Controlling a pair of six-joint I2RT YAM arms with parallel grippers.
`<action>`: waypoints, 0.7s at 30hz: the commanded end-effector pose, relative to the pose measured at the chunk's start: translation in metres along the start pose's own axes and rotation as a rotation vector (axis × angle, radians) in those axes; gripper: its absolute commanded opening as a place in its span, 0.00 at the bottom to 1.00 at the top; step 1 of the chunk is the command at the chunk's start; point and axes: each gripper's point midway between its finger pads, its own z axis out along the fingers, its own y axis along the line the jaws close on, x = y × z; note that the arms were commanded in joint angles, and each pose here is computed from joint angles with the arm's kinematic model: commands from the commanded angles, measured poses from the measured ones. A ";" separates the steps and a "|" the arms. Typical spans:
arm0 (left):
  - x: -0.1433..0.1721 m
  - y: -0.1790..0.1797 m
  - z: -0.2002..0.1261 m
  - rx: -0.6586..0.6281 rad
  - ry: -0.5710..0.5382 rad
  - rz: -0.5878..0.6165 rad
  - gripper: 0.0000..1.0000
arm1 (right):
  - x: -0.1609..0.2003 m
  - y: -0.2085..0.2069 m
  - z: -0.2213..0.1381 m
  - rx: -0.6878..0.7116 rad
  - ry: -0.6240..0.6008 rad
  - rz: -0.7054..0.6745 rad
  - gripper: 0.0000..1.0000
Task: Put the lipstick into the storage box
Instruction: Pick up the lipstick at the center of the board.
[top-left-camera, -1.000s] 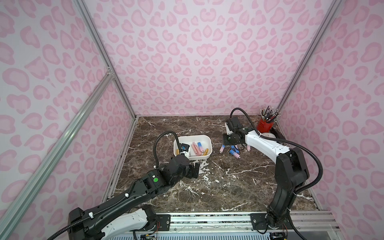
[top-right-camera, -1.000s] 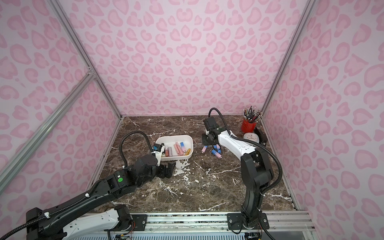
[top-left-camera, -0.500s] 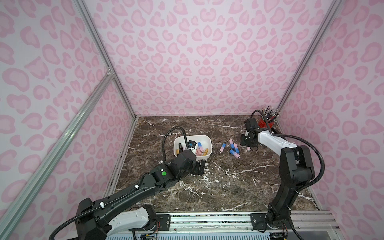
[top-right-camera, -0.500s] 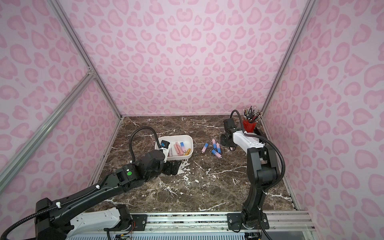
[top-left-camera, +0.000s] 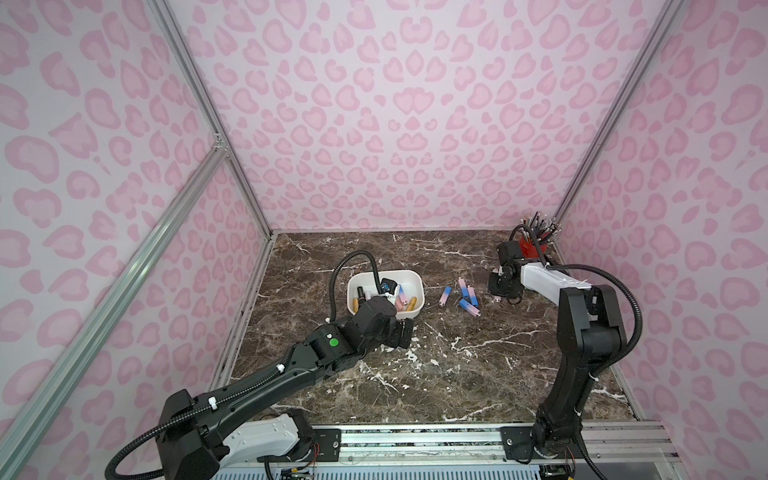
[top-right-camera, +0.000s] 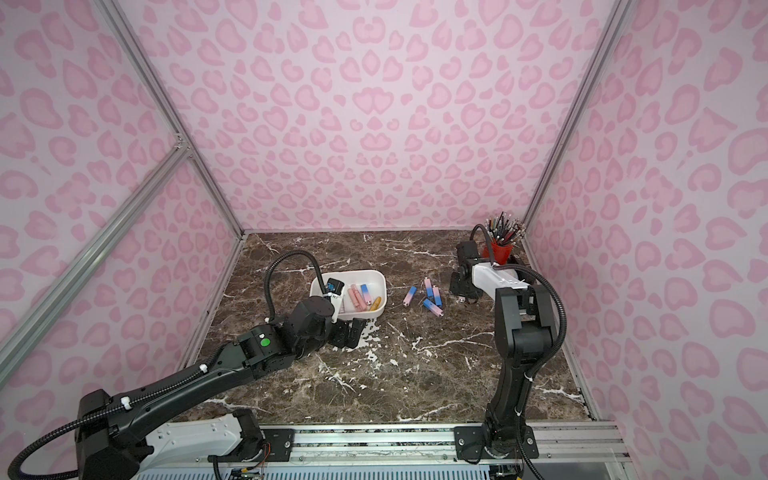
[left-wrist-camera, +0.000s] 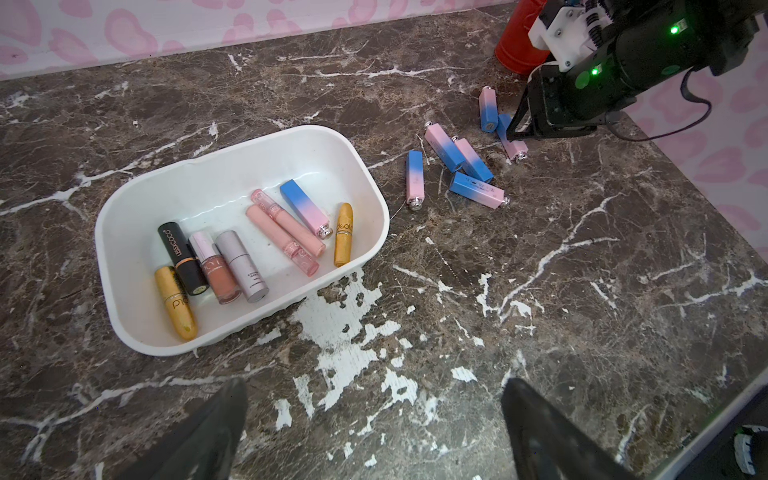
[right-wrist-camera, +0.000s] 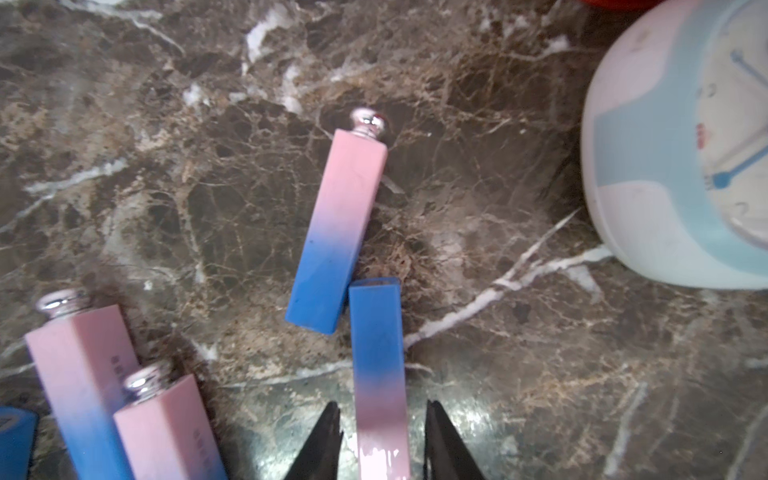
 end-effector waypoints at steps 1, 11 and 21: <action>-0.008 -0.004 0.000 0.017 -0.020 -0.003 0.98 | -0.003 -0.001 0.007 0.001 -0.003 -0.001 0.37; -0.008 -0.002 0.003 0.011 -0.012 0.000 0.98 | 0.001 0.000 0.021 -0.002 0.029 -0.005 0.34; -0.007 -0.001 0.005 0.017 -0.007 0.000 0.98 | 0.002 -0.001 0.017 -0.001 0.030 0.000 0.12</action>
